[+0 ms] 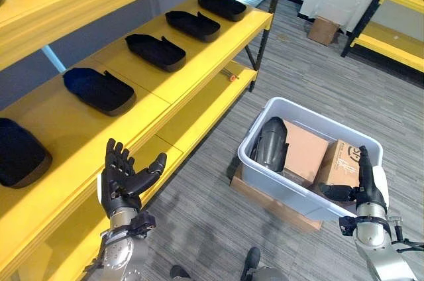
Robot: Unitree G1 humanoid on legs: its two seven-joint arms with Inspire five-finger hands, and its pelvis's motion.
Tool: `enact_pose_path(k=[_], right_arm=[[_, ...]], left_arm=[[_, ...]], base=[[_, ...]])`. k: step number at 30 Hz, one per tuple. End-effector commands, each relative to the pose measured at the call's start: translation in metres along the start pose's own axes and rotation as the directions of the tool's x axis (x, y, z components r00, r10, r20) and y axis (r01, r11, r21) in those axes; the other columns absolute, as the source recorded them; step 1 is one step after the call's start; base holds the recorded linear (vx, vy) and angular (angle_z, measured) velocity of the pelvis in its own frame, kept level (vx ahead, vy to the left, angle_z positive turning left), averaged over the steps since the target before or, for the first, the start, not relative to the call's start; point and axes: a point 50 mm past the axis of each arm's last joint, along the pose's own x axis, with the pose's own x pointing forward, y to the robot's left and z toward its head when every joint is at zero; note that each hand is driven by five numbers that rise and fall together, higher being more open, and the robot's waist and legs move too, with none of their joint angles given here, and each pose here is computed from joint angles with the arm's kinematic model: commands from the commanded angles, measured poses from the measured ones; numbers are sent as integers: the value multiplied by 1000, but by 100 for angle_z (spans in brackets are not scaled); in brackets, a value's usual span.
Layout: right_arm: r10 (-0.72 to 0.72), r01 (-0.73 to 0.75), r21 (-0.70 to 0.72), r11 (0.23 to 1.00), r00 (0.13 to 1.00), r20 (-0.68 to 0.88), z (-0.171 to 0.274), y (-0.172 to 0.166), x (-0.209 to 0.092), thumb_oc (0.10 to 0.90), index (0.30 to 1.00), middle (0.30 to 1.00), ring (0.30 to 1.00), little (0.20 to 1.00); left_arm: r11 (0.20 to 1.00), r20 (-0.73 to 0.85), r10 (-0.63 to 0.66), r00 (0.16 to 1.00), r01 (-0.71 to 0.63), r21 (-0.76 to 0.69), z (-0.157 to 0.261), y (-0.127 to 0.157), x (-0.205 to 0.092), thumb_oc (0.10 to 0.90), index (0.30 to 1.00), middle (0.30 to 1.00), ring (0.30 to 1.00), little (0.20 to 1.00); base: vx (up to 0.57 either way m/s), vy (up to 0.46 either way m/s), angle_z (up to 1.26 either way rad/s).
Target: Move parts from the plastic box to the shelf.
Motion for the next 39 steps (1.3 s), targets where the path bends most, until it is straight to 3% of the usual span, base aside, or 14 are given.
enact_pose_path(k=[1, 4, 5, 9, 16, 19, 24, 33, 39], right_arm=[[-199, 208, -55, 976, 970, 138, 21, -38, 18, 900, 1000, 1000, 1000, 1000], [-203, 213, -54, 976, 969, 142, 20, -39, 17, 900, 1000, 1000, 1000, 1000], [-223, 231, -31, 972, 961, 164, 23, -39, 17, 900, 1000, 1000, 1000, 1000], [-196, 211, -54, 976, 959, 206, 31, -32, 18, 900, 1000, 1000, 1000, 1000], [-136, 160, -66, 985, 950, 282, 40, -22, 14, 900, 1000, 1000, 1000, 1000], [-117, 143, -69, 987, 949, 294, 40, -18, 14, 900, 1000, 1000, 1000, 1000], [-21, 46, -71, 996, 948, 316, 40, -5, 14, 900, 1000, 1000, 1000, 1000], [-65, 73, -11, 997, 945, 320, 42, 0, 7, 900, 1000, 1000, 1000, 1000], [-53, 56, 0, 998, 939, 340, 42, 1, 2, 900, 1000, 1000, 1000, 1000]], left_arm=[[993, 243, -78, 967, 96, -62, 41, -12, 1, 900, 1000, 1000, 1000, 1000], [987, 192, -87, 978, 111, -116, 36, -13, 1, 900, 1000, 1000, 1000, 1000], [972, 98, -112, 989, 129, -194, 25, -18, 2, 900, 1000, 1000, 1000, 1000], [938, 140, -230, 963, 258, -232, 27, -45, 2, 900, 1000, 1000, 1000, 1000], [909, 218, -291, 931, 340, -239, 36, -72, 5, 900, 1000, 1000, 1000, 1000], [917, 225, -278, 934, 328, -228, 36, -72, 4, 900, 1000, 1000, 1000, 1000], [960, 228, -151, 962, 198, -198, 36, -53, 1, 900, 1000, 1000, 1000, 1000], [952, 215, -212, 953, 251, -173, 35, -38, 0, 900, 1000, 1000, 1000, 1000], [937, 202, -268, 942, 304, -172, 31, -40, 1, 900, 1000, 1000, 1000, 1000]], base=[[35, -184, -12], [43, -208, -12], [56, -267, -27], [24, -248, -27], [7, -211, -34], [9, -100, -53], [64, -45, -131], [131, 54, -80], [116, 104, 11]])
